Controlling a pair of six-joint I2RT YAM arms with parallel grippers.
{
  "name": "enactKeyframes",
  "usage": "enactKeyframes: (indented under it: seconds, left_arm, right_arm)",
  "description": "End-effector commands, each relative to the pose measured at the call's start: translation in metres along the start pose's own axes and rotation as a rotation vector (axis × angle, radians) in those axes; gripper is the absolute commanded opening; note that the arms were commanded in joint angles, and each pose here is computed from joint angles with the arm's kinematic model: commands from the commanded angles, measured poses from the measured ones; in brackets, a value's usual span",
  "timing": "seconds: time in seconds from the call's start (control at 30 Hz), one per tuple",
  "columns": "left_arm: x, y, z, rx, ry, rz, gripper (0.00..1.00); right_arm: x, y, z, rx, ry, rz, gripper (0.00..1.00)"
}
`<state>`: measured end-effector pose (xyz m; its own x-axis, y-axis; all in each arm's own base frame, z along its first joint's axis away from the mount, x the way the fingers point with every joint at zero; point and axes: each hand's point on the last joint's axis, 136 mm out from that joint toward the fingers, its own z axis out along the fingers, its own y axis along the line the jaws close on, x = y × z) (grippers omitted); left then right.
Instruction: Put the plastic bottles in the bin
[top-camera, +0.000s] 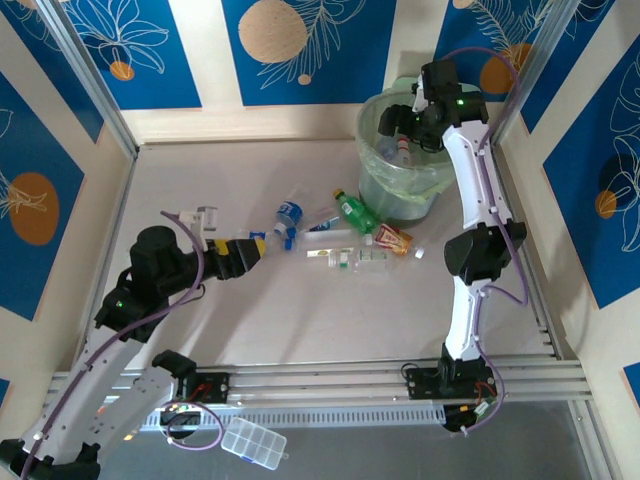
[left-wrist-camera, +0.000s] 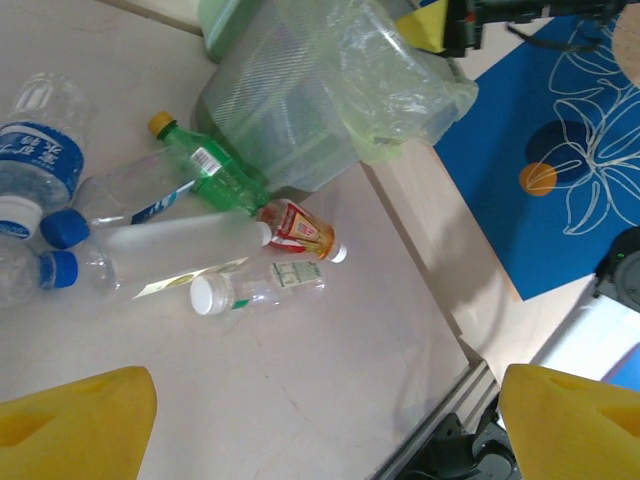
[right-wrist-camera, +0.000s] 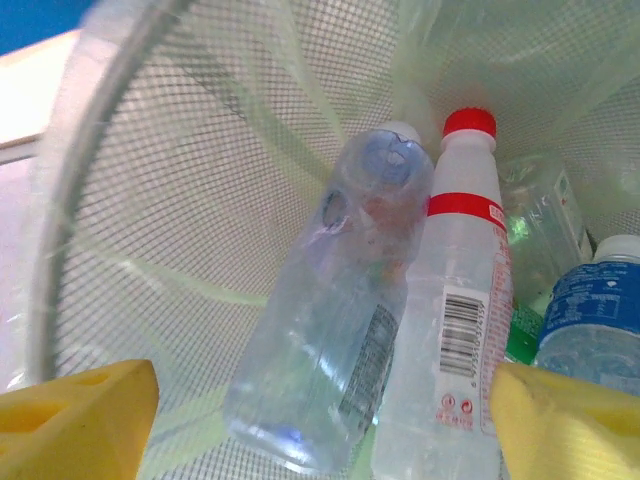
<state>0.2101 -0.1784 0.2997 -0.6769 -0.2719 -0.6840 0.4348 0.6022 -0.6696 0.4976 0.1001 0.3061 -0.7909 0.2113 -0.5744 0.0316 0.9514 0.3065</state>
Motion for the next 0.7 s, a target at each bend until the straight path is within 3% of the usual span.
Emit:
enactKeyframes:
  seconds: [0.0, 0.13, 0.3, 0.53, 0.67]
  left_arm:
    - [-0.003, 0.003, -0.009, -0.049, -0.020, 0.009, 0.89]
    - [0.005, 0.024, -0.012, -0.148, -0.016, -0.033, 0.88]
    - [0.018, 0.052, -0.015, -0.264, -0.017, -0.110, 0.88]
    - [0.018, 0.087, -0.019, -0.405, -0.124, -0.292, 0.90]
    - [0.025, 0.119, -0.018, -0.570, -0.155, -0.504, 0.90]
  right_arm:
    - [-0.001, 0.007, -0.040, 0.033, -0.071, -0.031, 0.84]
    - [0.000, 0.025, -0.079, 0.054, -0.202, -0.099, 0.81]
    - [0.029, 0.066, -0.121, -0.053, -0.347, -0.201, 0.78]
    - [0.105, 0.100, -0.138, -0.189, -0.358, -0.336, 0.75]
    - [0.139, 0.094, -0.141, -0.173, -0.340, -0.368, 0.75]
